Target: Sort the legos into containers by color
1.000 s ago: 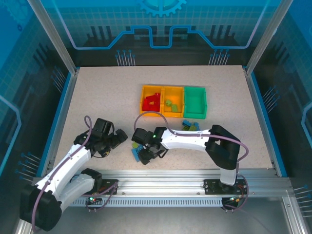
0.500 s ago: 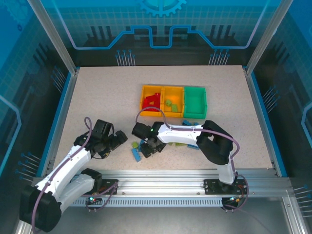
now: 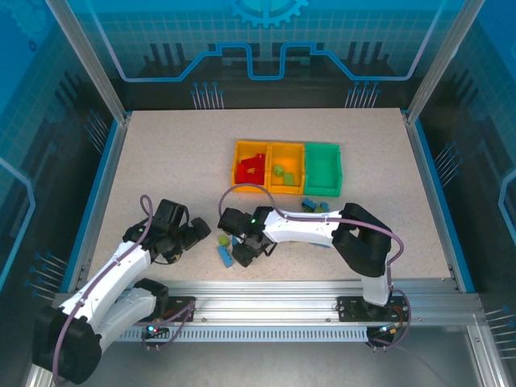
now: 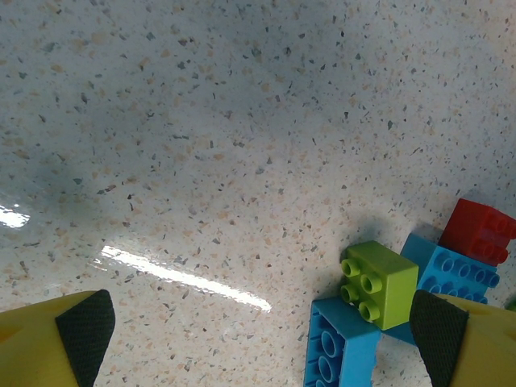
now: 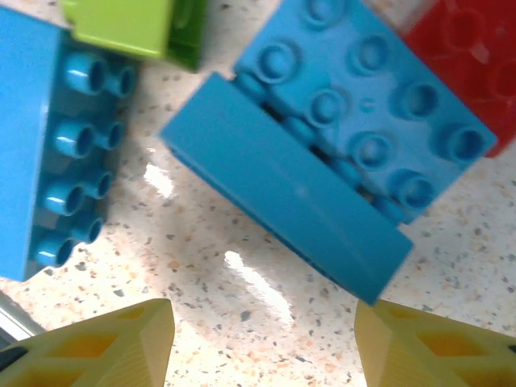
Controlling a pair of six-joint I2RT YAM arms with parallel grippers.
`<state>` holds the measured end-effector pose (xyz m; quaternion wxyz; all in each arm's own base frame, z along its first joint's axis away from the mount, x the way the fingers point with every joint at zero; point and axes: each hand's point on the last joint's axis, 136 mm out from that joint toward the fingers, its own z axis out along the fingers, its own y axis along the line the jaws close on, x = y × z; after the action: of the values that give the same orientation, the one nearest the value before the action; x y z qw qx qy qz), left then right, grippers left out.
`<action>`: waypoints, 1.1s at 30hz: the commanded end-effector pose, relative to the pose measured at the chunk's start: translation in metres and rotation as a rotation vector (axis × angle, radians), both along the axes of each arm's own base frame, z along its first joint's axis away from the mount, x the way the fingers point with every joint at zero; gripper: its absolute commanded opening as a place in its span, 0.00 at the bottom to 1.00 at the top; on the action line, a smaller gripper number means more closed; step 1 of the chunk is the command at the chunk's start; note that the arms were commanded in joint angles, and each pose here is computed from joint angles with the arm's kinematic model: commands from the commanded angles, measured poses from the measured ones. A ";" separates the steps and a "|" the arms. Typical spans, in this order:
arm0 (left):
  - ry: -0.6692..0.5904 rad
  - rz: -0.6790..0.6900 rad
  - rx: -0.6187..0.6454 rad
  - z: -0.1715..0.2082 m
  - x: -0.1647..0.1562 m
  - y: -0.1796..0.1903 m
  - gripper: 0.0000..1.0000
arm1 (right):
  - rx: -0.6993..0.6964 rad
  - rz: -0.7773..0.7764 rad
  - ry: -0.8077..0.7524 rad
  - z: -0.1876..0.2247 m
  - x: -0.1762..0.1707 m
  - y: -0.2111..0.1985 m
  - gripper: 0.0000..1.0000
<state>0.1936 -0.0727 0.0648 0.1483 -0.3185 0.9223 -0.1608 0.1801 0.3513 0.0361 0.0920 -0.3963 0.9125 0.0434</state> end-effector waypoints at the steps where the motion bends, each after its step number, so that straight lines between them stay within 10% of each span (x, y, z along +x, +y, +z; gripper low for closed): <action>1: 0.006 -0.018 -0.010 -0.003 -0.004 -0.001 0.99 | -0.026 0.090 -0.016 -0.006 0.004 0.008 0.64; 33: 0.015 0.003 -0.016 -0.011 -0.009 0.001 0.99 | -0.115 0.187 -0.071 -0.022 0.037 0.018 0.57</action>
<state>0.1886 -0.0713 0.0581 0.1466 -0.3204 0.9220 -0.1604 0.2093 0.3741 0.0194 0.1056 -0.4828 0.8693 -0.0032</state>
